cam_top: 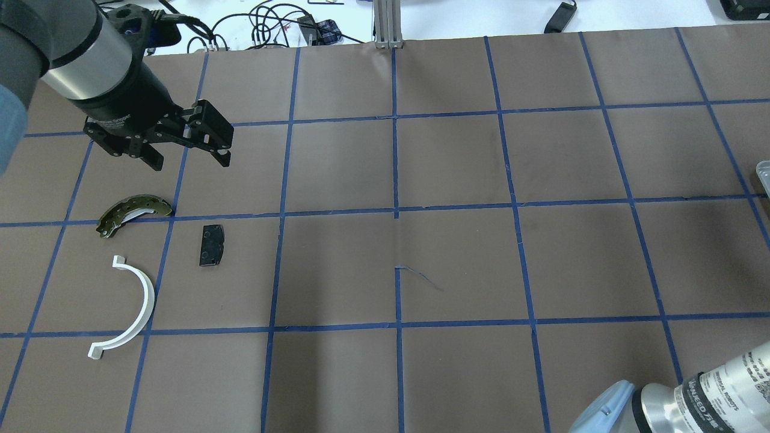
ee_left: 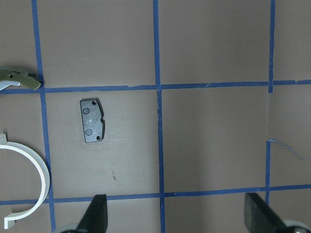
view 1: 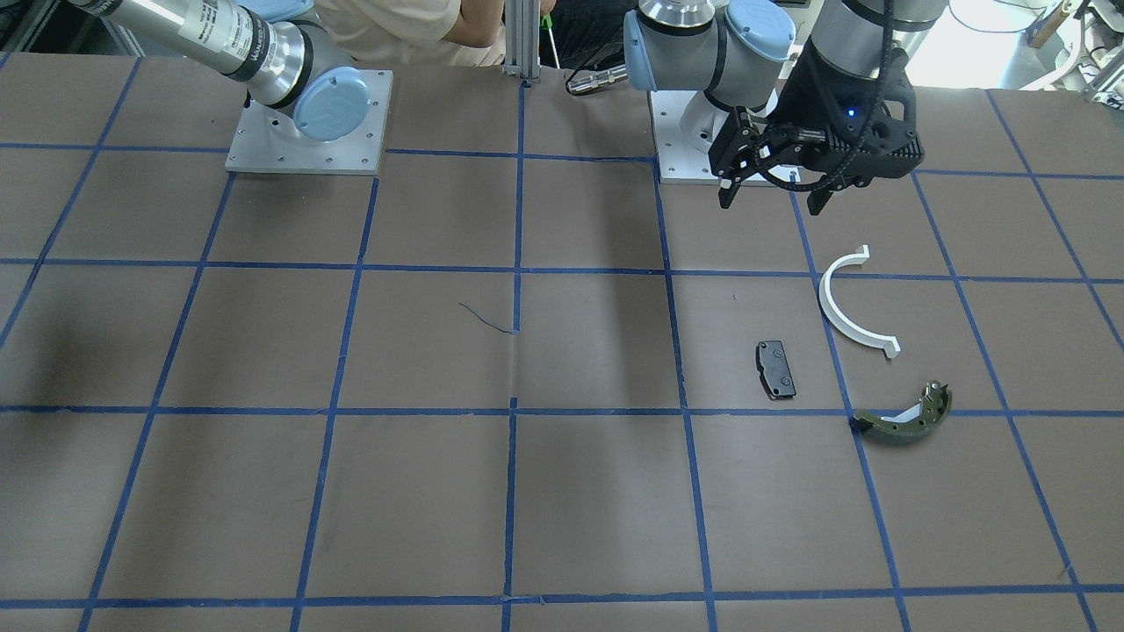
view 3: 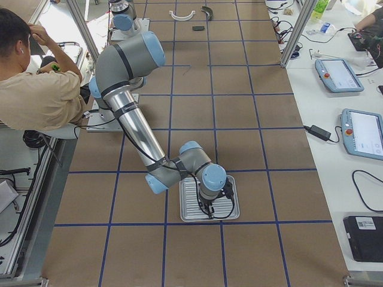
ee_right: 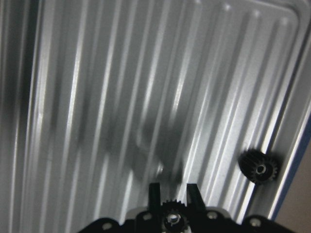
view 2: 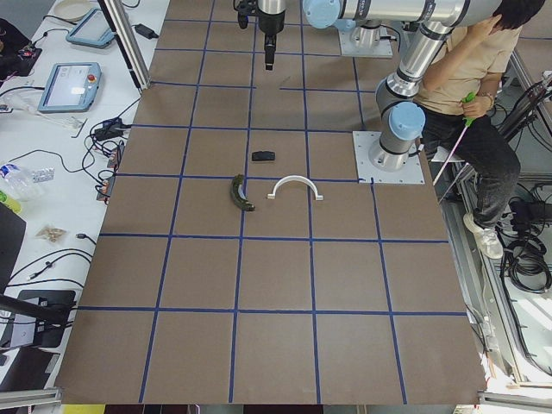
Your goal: Place bearing gear from tray to pile
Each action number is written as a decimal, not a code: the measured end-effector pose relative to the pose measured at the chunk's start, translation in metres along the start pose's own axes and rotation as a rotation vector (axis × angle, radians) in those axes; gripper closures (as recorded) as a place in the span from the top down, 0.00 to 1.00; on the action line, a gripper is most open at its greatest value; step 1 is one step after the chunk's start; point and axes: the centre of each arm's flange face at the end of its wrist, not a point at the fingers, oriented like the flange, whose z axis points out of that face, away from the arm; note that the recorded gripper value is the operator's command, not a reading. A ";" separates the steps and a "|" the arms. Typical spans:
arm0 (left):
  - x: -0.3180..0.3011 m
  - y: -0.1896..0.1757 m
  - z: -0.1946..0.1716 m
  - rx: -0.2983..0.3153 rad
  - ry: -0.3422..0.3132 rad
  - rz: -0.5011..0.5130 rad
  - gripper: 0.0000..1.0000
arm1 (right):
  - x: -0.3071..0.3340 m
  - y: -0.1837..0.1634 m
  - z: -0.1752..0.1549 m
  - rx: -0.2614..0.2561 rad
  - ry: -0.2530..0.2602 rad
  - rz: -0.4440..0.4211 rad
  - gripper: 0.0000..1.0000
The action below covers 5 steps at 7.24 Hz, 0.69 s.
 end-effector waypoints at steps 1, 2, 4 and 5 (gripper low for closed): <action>0.000 0.000 0.000 0.000 0.000 0.000 1.00 | -0.014 -0.003 -0.026 -0.004 -0.020 -0.001 0.00; 0.000 0.000 0.000 0.000 0.000 0.000 1.00 | -0.037 -0.018 -0.053 -0.007 -0.040 -0.003 0.00; 0.000 0.000 0.000 0.000 0.000 0.000 1.00 | -0.101 -0.075 -0.095 -0.013 -0.047 -0.015 0.00; 0.000 0.000 0.000 0.000 0.000 0.000 1.00 | -0.145 -0.114 -0.109 -0.021 -0.051 -0.030 0.00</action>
